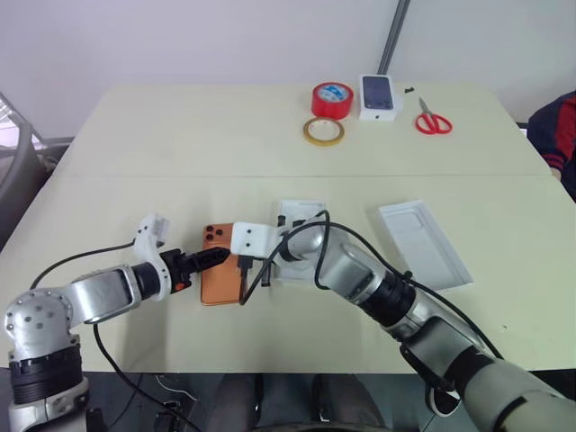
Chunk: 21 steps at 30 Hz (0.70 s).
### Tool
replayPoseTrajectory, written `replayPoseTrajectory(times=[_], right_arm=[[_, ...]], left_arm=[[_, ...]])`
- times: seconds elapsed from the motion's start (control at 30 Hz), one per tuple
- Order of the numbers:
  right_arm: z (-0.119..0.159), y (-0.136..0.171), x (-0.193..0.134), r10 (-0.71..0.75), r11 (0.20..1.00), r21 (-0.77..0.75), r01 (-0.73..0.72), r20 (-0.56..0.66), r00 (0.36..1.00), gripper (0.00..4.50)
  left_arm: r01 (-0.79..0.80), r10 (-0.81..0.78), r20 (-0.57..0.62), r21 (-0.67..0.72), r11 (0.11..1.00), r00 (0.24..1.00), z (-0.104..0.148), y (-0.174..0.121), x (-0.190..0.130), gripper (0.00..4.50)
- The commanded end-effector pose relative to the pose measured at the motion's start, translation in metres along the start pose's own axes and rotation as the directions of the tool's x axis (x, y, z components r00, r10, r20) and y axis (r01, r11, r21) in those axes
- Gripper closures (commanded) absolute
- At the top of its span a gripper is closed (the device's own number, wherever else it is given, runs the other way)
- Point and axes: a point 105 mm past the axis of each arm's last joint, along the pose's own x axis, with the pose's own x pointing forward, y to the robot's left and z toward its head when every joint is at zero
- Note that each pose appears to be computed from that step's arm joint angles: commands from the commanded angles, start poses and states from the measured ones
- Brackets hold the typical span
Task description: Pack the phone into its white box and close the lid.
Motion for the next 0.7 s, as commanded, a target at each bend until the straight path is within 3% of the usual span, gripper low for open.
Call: replayPoseTrajectory(times=[0.03, 0.53, 0.7], right_arm=[[0.016, 0.011, 0.003, 0.045, 0.999, -0.022, -0.044, 0.052, 0.998, 4.5], [0.014, 0.012, 0.002, 0.045, 0.999, -0.017, -0.044, 0.047, 0.998, 4.5], [0.014, 0.012, 0.002, 0.045, 0.999, -0.019, -0.044, 0.048, 0.998, 4.5]], left_arm=[[0.134, -0.132, -0.059, 0.044, 0.99, 0.99, -0.01, -0.032, 0.007, 0.04], [-0.011, 0.013, 0.033, -0.064, 0.998, 0.999, 0.008, 0.006, -0.008, 0.04], [-0.01, 0.011, 0.006, -0.103, 0.995, 1.0, -0.003, 0.008, -0.005, 0.04]])
